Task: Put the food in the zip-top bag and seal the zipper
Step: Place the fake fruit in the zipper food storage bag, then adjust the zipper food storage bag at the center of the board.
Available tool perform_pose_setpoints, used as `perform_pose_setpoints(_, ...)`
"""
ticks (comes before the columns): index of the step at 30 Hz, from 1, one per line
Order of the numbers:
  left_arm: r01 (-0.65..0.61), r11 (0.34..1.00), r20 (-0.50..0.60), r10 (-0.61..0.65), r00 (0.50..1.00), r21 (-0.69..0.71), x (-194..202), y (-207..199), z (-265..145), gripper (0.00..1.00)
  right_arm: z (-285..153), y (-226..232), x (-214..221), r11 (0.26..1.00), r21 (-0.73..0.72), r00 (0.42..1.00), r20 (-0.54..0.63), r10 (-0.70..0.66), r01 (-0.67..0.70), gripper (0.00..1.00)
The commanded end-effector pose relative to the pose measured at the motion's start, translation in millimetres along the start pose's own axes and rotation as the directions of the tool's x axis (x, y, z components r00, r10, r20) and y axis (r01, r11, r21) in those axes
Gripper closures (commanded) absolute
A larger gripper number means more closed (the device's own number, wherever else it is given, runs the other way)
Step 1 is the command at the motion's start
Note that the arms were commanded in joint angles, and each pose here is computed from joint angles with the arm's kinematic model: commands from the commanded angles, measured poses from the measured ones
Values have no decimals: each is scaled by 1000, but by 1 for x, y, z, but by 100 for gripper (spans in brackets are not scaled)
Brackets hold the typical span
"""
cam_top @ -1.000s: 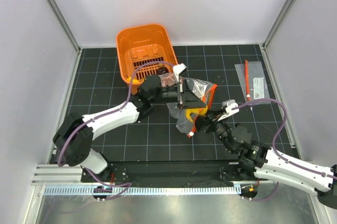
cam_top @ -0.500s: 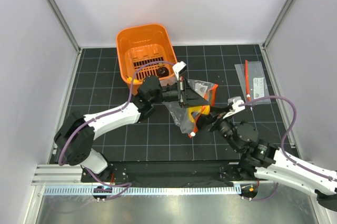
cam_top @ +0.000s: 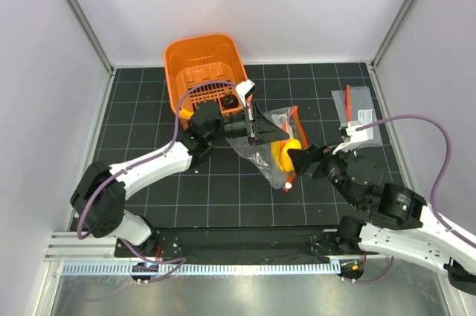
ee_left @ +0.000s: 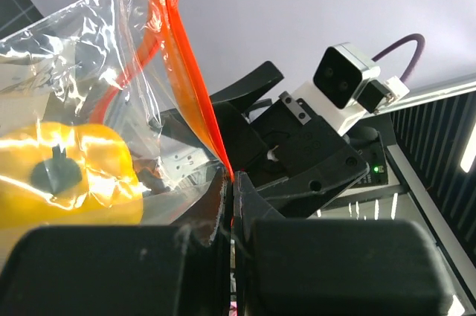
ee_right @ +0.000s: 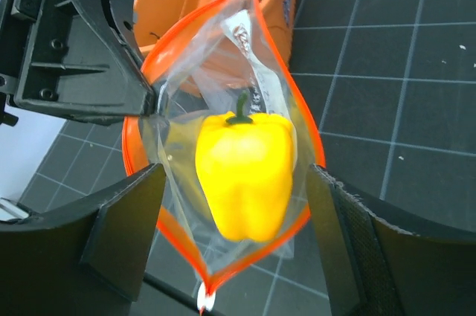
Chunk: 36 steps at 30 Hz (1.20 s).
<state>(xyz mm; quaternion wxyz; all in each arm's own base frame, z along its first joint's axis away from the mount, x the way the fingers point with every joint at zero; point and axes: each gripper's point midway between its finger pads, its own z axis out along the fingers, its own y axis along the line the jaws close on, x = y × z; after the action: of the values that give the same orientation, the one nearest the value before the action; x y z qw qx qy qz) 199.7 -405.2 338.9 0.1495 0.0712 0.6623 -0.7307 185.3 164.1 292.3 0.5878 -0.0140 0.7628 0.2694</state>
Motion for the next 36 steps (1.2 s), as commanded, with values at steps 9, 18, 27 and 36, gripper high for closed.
perform_pose_setpoints(9, -85, 996, 40, 84, 996, 24, -12, -24, -10, 100, -18, -33, -10, 981, 180, 995, -73, -64, 77, 48)
perform_pose_setpoints(18, -93, 995, 41, 92, 995, 27, -11, -30, -13, 100, 2, -30, 9, 962, 223, 980, -153, -126, 158, 43)
perform_pose_setpoints(27, -102, 994, 38, 101, 994, 24, -8, -34, -16, 100, 15, -39, 6, 953, 261, 980, -159, -116, 155, 46)
perform_pose_setpoints(36, -108, 994, 38, 107, 994, 31, -8, -39, -18, 100, 35, -31, 19, 977, 183, 976, -204, -74, 113, 50)
